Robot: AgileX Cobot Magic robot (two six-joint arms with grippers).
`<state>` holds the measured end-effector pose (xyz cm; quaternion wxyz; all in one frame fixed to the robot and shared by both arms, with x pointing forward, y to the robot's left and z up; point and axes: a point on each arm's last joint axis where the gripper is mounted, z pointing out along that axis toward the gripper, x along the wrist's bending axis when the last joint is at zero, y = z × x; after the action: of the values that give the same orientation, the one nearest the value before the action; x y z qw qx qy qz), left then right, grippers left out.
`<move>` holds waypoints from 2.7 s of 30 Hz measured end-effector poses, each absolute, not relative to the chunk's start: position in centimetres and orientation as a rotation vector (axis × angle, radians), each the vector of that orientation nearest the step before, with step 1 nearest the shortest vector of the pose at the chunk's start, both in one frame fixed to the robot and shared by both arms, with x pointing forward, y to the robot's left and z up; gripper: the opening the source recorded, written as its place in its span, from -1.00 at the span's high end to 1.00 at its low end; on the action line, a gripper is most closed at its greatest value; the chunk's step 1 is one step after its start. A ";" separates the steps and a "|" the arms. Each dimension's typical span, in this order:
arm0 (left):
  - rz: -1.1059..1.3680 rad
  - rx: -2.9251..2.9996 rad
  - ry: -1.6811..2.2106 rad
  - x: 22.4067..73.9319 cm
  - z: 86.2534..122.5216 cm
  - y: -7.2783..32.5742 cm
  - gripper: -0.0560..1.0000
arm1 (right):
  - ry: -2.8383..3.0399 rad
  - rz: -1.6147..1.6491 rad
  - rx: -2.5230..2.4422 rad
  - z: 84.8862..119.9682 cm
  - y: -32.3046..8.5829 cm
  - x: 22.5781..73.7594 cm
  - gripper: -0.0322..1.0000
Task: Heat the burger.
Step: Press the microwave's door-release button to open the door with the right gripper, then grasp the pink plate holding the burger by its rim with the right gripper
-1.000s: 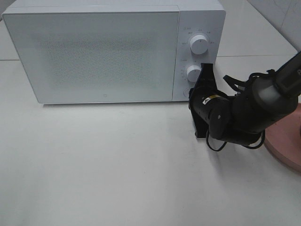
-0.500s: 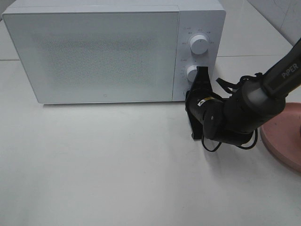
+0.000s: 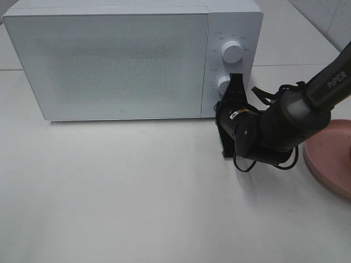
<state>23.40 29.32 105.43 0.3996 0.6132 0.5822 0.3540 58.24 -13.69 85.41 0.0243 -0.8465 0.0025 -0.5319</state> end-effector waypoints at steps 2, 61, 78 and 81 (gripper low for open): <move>0.896 1.551 1.473 23.4 105.4 29.3 -0.98 | 0.005 -1.643 -2.625 85.3 -13.7 58.2 0.89; 0.897 1.552 1.474 23.4 105.4 29.3 -0.98 | -0.009 -1.580 -2.625 86.4 -13.8 57.6 0.89; 0.897 1.552 1.474 23.4 105.4 29.3 -0.98 | -0.226 -1.433 -2.677 88.5 -15.1 53.5 0.89; 0.897 1.552 1.474 23.4 105.4 29.3 -0.98 | -0.305 -1.397 -2.669 89.4 -15.2 52.5 0.89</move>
<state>23.40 29.33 105.42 0.3993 0.6132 0.5823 0.3543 52.55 -15.22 89.43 0.0568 -0.8801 -0.1006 -0.4606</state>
